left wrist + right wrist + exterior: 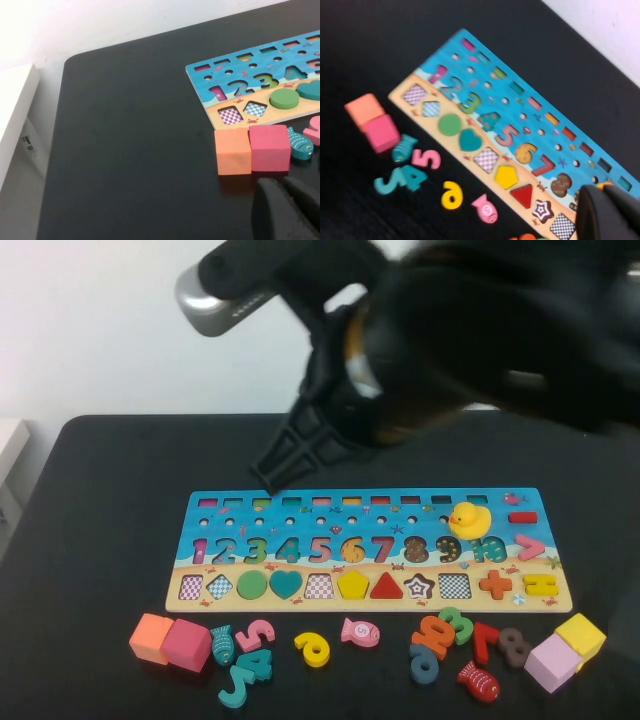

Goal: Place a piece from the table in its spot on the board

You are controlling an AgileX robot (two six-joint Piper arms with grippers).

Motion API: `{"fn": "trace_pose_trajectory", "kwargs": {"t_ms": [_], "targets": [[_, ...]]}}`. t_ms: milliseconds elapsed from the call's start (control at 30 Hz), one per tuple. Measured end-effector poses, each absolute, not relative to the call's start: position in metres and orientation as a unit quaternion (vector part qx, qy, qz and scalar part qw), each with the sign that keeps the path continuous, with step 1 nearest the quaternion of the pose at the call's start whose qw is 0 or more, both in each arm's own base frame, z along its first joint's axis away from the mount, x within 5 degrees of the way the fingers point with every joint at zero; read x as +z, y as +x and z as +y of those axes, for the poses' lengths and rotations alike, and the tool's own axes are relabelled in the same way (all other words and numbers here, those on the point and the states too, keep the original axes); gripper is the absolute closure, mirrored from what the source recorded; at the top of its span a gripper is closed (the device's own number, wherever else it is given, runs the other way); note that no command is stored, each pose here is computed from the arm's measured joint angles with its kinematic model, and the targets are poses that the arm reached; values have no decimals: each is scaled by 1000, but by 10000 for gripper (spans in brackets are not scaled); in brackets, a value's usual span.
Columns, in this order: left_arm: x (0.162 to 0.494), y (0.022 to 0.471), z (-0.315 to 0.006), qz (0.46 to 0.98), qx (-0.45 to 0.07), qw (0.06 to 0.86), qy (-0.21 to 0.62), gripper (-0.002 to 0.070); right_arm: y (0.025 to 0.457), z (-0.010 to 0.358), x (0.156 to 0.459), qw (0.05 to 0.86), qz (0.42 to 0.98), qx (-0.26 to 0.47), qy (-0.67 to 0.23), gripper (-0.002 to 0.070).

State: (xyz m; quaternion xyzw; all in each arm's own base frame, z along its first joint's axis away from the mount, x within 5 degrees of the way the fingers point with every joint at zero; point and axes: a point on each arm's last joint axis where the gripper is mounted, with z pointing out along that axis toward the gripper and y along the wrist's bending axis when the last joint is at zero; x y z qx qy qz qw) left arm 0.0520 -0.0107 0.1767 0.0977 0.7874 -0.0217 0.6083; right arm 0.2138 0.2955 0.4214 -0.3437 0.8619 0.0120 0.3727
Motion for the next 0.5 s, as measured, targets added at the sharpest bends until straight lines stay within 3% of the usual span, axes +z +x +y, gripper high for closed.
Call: {"fn": "trace_pose_trajectory", "kwargs": {"t_ms": [233,500], "targets": [[177,52,-11,787,-22,608,98,676,169,250,444,397,844,50,-357,657],[177,52,-11,787,-22,608,98,676,123,180,422,400,819,92,-400,657]]}}
